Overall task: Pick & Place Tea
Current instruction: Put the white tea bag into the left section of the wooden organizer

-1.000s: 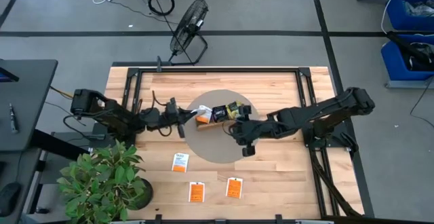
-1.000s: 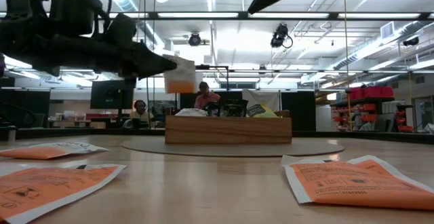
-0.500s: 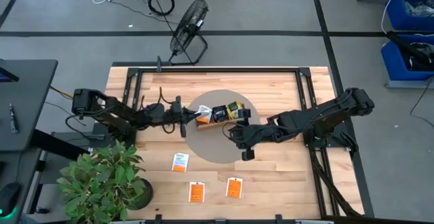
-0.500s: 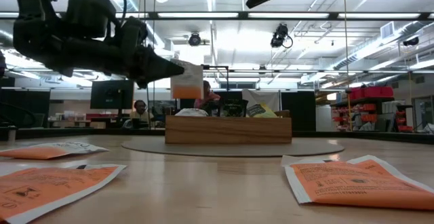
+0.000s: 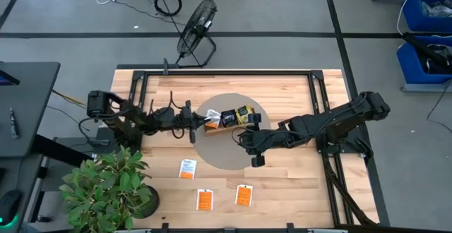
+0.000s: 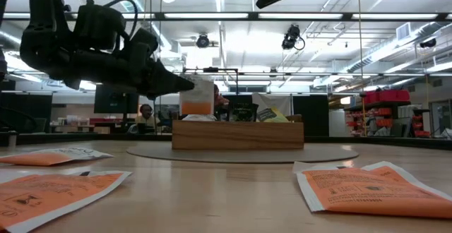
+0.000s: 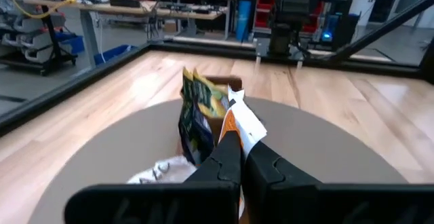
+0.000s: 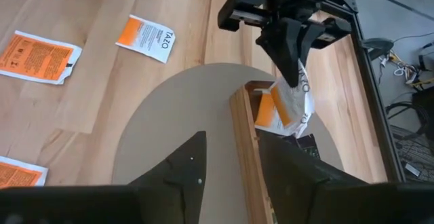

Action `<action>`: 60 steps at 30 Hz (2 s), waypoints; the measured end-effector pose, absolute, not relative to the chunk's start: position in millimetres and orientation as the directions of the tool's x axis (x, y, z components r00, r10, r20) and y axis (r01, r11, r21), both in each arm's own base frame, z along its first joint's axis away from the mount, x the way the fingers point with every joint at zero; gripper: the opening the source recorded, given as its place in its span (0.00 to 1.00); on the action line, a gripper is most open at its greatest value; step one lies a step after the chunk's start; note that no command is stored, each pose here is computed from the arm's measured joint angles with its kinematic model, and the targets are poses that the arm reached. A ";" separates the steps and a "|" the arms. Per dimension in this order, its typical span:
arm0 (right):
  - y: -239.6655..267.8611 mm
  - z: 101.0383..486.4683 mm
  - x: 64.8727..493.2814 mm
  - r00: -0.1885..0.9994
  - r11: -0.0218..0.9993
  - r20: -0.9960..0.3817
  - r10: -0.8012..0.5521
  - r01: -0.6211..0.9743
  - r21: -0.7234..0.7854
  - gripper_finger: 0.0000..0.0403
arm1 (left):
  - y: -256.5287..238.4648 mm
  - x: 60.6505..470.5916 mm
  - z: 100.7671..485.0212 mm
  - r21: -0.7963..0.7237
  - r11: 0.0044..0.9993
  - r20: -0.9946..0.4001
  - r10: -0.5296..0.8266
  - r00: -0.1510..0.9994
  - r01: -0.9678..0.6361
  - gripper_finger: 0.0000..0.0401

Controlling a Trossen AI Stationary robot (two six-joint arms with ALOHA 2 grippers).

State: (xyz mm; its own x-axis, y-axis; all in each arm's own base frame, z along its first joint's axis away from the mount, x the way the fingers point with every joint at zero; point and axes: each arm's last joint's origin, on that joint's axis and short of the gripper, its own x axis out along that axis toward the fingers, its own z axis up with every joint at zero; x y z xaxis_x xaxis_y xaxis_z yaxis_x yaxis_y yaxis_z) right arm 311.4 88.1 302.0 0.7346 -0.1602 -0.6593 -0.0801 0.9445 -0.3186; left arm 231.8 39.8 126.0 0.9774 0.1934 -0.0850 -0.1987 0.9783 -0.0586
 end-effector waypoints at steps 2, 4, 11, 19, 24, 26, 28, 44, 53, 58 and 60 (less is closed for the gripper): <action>88.1 301.9 311.5 0.734 0.945 -0.659 -0.160 -0.078 -0.317 0.36 | 39.7 232.3 122.2 -0.063 0.979 -0.097 0.187 0.978 -0.193 0.00; 88.1 302.0 311.4 0.735 0.945 -0.659 -0.160 -0.078 -0.317 0.36 | 39.7 232.8 117.8 -0.064 0.979 -0.116 0.185 0.976 -0.193 0.00; 88.2 302.1 311.7 0.737 0.945 -0.657 -0.159 -0.078 -0.316 0.36 | 39.9 233.7 108.8 -0.063 0.979 -0.145 0.185 0.972 -0.195 0.00; 88.4 302.9 312.4 0.743 0.945 -0.650 -0.157 -0.077 -0.317 0.36 | 42.1 241.8 103.7 -0.056 0.974 -0.151 0.210 0.966 -0.221 0.00; 88.4 303.0 312.5 0.744 0.945 -0.649 -0.157 -0.077 -0.317 0.36 | 48.2 248.4 96.4 -0.049 0.961 -0.187 0.258 0.948 -0.271 0.00; 88.4 303.0 312.5 0.744 0.946 -0.649 -0.157 -0.077 -0.316 0.36 | 49.6 248.5 93.9 -0.054 0.959 -0.192 0.263 0.946 -0.277 0.00; 88.4 302.9 312.5 0.744 0.945 -0.650 -0.157 -0.077 -0.317 0.36 | 49.8 248.5 93.3 -0.054 0.959 -0.190 0.263 0.946 -0.278 0.00; 88.4 301.9 311.6 0.735 0.946 -0.662 -0.149 -0.089 -0.312 0.36 | 46.3 249.2 96.2 -0.054 0.963 -0.153 0.254 0.955 -0.265 0.04; 88.4 302.0 311.6 0.735 0.947 -0.662 -0.149 -0.087 -0.309 0.36 | 46.9 249.1 96.8 -0.067 0.957 -0.147 0.271 0.951 -0.283 0.25; 88.4 301.7 311.3 0.732 0.949 -0.665 -0.150 -0.083 -0.305 0.36 | 47.0 249.1 97.0 -0.067 0.956 -0.145 0.272 0.951 -0.284 0.34; 88.3 301.7 311.3 0.732 0.949 -0.665 -0.150 -0.083 -0.305 0.36 | 47.0 249.2 97.2 -0.067 0.956 -0.143 0.273 0.951 -0.284 0.36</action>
